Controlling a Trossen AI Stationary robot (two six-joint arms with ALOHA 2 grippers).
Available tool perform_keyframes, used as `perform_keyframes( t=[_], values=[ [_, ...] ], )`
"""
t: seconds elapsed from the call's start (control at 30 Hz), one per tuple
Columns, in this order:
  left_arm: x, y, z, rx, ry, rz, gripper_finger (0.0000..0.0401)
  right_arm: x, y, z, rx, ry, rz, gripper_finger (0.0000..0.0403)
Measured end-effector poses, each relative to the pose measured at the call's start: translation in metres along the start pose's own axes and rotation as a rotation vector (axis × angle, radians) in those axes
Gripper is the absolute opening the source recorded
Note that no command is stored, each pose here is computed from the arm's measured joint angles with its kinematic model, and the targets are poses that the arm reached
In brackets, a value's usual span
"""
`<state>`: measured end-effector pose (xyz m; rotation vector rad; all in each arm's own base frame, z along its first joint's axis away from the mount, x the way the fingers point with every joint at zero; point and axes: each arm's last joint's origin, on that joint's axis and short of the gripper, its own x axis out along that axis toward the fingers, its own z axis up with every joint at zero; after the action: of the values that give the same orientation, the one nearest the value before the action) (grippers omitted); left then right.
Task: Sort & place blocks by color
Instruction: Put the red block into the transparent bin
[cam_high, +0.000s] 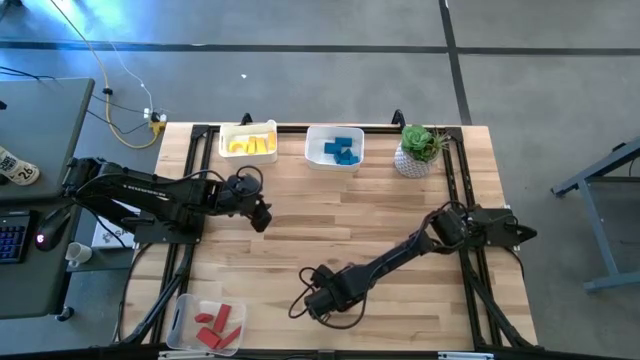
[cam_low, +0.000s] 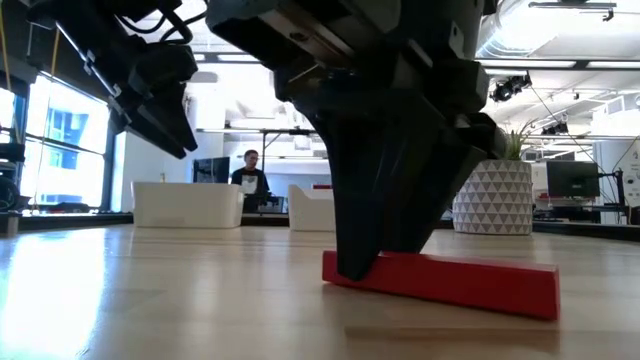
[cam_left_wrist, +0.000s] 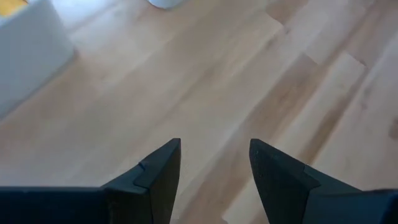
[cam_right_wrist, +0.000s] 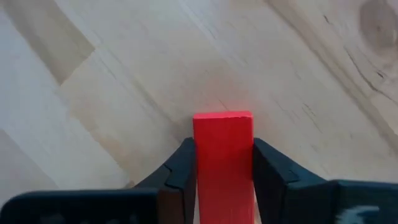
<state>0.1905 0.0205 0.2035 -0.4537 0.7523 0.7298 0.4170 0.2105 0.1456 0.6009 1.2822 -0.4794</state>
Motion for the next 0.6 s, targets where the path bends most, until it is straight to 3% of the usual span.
perform_keyframes(
  t=[0.4,0.6],
  values=[
    [-0.001,-0.005,-0.003,0.083,0.116,-0.167,0.018,-0.046,-0.009,0.033,-0.099,-0.186,0.042,0.0091],
    [-0.001,-0.01,-0.001,0.192,0.111,-0.269,0.018,-0.079,-0.024,0.067,-0.155,-0.317,0.071,0.0091]
  ],
)
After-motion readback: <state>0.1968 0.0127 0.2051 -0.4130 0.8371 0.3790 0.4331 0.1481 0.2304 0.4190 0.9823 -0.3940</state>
